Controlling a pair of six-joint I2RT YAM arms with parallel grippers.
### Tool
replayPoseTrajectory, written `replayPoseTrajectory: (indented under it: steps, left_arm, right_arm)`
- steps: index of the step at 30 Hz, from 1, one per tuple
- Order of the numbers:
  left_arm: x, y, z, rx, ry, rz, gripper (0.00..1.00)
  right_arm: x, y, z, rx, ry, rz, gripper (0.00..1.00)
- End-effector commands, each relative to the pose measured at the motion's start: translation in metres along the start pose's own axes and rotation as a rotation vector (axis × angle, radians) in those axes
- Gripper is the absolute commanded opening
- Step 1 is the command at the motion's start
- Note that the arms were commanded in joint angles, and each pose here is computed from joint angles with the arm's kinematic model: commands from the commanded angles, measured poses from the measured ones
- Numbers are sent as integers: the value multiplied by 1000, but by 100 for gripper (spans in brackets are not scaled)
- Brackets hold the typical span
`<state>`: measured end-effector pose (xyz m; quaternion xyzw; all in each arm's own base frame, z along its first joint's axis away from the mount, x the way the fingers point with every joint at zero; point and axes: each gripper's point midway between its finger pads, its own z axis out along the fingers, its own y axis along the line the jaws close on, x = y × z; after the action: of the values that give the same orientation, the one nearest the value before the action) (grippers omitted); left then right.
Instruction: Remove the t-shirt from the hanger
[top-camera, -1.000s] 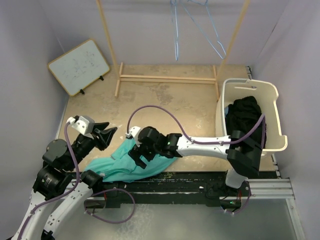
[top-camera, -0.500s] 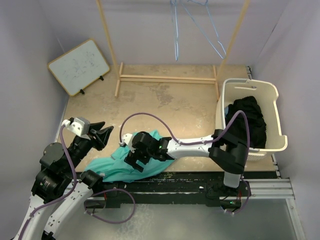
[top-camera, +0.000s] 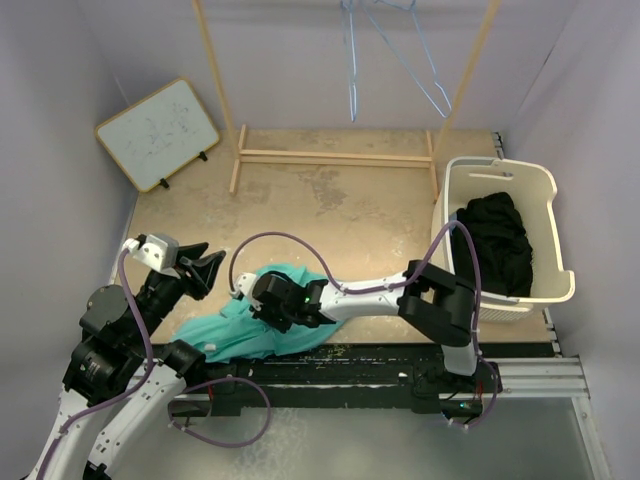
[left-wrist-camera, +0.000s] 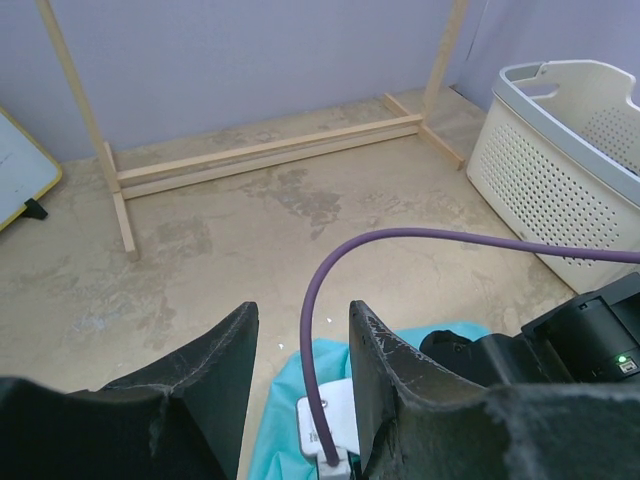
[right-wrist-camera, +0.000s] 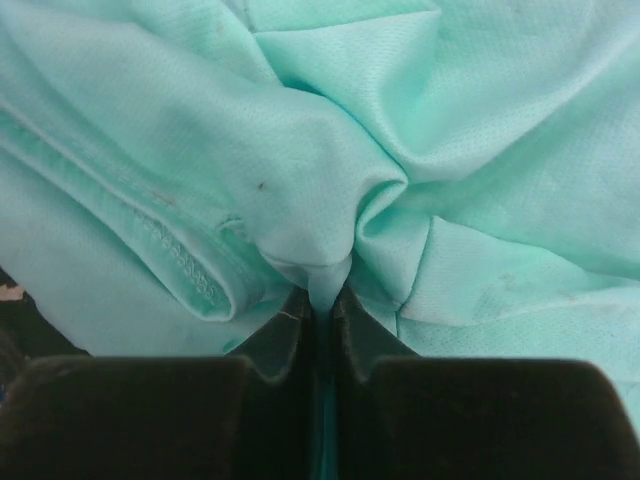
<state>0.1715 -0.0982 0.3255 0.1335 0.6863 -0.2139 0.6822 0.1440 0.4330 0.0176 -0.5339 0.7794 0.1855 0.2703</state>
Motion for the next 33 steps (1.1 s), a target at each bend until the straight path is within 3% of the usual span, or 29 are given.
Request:
replayPoseTrajectory:
  steps: [1, 6, 12, 17, 26, 29, 33]
  left_arm:
    - [-4, 1, 2, -11, -11, -10, 45]
    - [-4, 1, 1, -12, -11, -16, 45]
    - [-2, 1, 3, -12, -3, -17, 45]
    - [-2, 1, 4, -8, 0, -14, 45]
    - [-2, 0, 4, -6, 1, -11, 46]
    - [-2, 1, 3, -8, -2, -10, 46]
    - [-1, 0, 5, -3, 2, -9, 45]
  right_arm:
    - [8, -22, -8, 131, 26, 97, 0]
    - [-32, -97, -73, 200, -174, 356, 0]
    - [-55, -209, -234, 390, -501, 622, 0]
    - [-21, -273, -360, 664, -569, 806, 0]
    - [46, -316, -541, 1129, -794, 1034, 0]
    - [48, -316, -581, 1192, -921, 1059, 0]
    - [52, -331, -621, 1324, -945, 1110, 0]
